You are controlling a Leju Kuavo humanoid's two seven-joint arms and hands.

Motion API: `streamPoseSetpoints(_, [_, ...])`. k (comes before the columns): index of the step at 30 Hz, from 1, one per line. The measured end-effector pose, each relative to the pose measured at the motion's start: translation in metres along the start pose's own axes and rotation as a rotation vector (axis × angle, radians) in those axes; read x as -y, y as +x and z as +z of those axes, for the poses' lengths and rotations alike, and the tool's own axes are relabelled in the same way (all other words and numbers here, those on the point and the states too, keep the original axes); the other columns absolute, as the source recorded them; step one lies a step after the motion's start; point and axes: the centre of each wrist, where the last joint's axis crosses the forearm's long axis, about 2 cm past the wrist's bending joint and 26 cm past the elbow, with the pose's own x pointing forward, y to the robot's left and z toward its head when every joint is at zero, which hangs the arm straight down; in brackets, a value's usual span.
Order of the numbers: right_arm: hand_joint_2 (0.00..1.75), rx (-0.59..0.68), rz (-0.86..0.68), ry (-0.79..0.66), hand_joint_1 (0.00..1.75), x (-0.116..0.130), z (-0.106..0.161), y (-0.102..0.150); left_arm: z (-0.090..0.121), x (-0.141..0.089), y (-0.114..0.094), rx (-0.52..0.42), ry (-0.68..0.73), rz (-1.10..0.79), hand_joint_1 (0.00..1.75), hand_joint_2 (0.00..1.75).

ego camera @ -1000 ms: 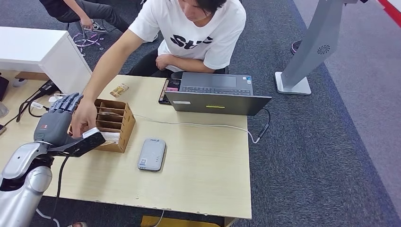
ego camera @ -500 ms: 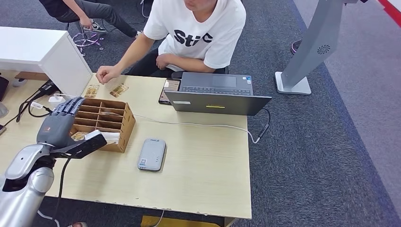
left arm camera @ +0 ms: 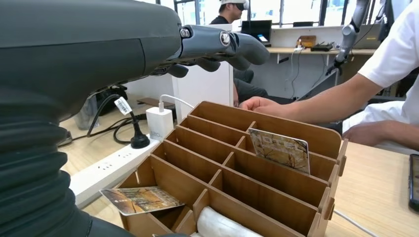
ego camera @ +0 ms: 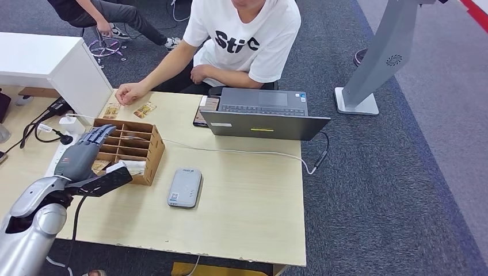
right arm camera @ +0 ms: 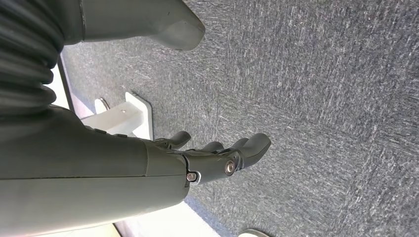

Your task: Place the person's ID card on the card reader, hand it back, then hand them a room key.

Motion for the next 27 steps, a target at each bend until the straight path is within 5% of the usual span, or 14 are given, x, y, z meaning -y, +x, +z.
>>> streamPoseSetpoints(27, [1.75, 0.0, 0.001, -0.001, 0.0, 0.0002, -0.0001, 0.0, 0.002, 0.0008, -0.0023, 0.01, -0.033, 0.019, 0.0, 1.75])
